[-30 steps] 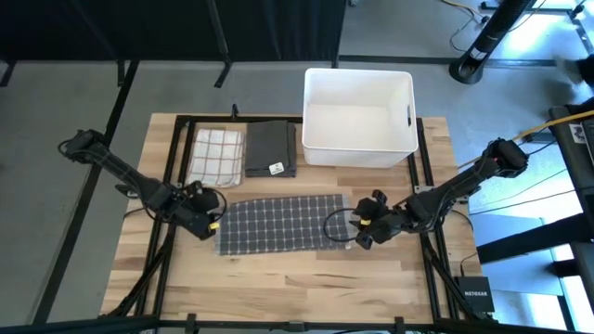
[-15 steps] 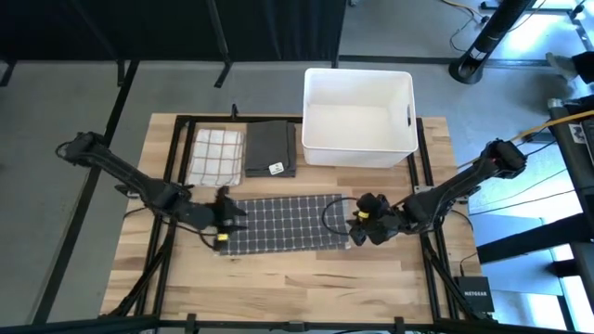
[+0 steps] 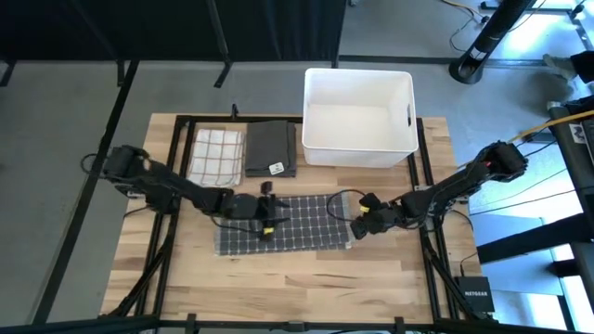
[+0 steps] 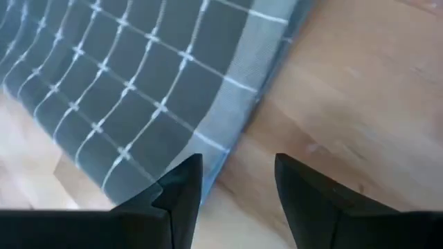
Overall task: Fold towel
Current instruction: Fold the grey patterned towel
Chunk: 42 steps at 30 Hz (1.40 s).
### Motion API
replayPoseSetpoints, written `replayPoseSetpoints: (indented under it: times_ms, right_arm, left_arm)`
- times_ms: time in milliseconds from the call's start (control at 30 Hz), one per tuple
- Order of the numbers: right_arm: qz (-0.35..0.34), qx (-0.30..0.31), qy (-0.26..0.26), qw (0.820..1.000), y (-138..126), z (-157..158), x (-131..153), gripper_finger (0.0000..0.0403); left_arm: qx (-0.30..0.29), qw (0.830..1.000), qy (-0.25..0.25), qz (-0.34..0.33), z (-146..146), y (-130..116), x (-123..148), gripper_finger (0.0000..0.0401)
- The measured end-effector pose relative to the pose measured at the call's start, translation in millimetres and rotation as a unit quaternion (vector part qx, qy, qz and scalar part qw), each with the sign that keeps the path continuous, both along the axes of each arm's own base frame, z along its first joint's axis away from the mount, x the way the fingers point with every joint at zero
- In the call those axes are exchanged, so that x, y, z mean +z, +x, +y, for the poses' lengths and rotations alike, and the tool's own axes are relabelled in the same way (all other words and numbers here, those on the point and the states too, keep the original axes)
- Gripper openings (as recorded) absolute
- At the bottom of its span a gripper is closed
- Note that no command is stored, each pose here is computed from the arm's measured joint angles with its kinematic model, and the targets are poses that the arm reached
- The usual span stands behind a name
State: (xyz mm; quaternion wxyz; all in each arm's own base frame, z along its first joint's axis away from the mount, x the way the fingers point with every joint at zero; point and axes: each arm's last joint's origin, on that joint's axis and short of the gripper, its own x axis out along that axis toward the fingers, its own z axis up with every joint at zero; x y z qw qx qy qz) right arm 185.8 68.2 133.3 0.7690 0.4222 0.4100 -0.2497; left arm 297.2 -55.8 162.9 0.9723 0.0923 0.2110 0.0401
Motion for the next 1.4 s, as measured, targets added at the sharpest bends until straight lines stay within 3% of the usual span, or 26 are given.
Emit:
replayPoseSetpoints:
  times_ms: [233,567,1100,1400]
  right_arm:
    - [-0.030,-0.029,0.036,0.999,0.5,-15.0,-12.0,0.0184]
    - [-0.041,-0.079,0.057,0.994,0.5,-17.8,-25.3,0.0184]
    - [-0.128,-0.086,0.001,0.988,24.8,-14.9,-41.3,0.0184]
    - [-0.119,-0.081,0.002,0.990,24.4,-14.9,-41.9,0.0184]
  left_arm:
    - [-0.022,0.998,-0.012,0.050,0.9,16.5,-33.7,0.0173]
    - [-0.046,0.995,0.000,0.087,0.8,25.6,-56.4,0.0173]
    - [-0.035,0.995,-0.010,0.092,4.0,26.0,-59.4,0.0173]
    - [-0.037,0.995,-0.012,0.093,3.8,26.0,-59.4,0.0173]
